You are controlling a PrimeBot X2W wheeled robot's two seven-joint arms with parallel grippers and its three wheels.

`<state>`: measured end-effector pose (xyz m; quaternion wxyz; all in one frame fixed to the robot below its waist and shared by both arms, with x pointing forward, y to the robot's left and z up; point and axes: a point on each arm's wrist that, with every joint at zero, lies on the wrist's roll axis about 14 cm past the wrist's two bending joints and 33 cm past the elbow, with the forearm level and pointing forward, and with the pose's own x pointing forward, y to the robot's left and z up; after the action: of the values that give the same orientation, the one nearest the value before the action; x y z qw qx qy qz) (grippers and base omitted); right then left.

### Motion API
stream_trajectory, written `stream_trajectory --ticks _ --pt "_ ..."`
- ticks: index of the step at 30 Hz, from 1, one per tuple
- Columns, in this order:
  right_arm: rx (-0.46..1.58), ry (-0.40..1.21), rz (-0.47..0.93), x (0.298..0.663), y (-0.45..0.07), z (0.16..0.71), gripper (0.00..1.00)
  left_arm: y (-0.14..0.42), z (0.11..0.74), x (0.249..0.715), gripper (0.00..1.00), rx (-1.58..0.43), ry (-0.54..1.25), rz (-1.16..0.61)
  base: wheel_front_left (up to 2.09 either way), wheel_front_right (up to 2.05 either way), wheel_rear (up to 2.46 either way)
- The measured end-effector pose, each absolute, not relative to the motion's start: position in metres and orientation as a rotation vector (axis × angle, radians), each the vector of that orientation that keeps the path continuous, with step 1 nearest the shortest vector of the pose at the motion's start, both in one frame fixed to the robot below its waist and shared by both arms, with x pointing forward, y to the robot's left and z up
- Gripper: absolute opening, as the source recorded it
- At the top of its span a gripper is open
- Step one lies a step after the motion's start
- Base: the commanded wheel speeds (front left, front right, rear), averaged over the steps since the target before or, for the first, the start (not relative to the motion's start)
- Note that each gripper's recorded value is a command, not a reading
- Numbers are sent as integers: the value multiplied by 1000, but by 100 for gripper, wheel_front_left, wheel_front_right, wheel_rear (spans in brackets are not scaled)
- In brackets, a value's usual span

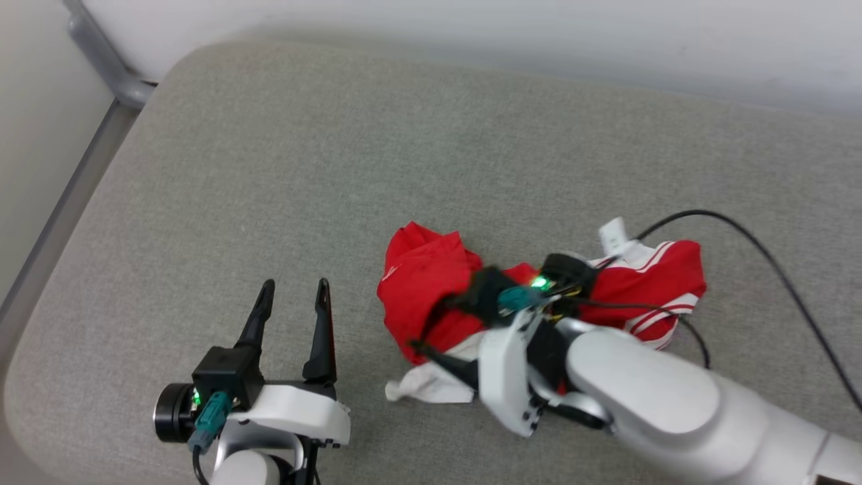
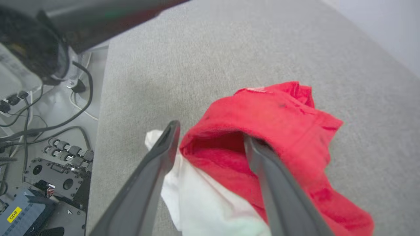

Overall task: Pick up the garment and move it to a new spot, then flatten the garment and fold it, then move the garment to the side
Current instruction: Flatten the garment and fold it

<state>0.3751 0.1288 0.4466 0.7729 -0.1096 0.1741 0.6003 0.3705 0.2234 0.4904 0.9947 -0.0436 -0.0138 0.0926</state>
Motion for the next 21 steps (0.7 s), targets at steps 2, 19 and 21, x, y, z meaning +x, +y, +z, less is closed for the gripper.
stream_trajectory --ticks 2,19,21 --pt "-192 313 1262 387 120 464 100 223 492 368 100 -83 -32 184 0 0 0" --pt "-390 203 812 517 -23 562 100 212 496 370 100 -80 -48 144 0 0 0" --pt "-440 351 792 519 -38 544 100 212 495 371 100 -81 -44 145 0 0 0"
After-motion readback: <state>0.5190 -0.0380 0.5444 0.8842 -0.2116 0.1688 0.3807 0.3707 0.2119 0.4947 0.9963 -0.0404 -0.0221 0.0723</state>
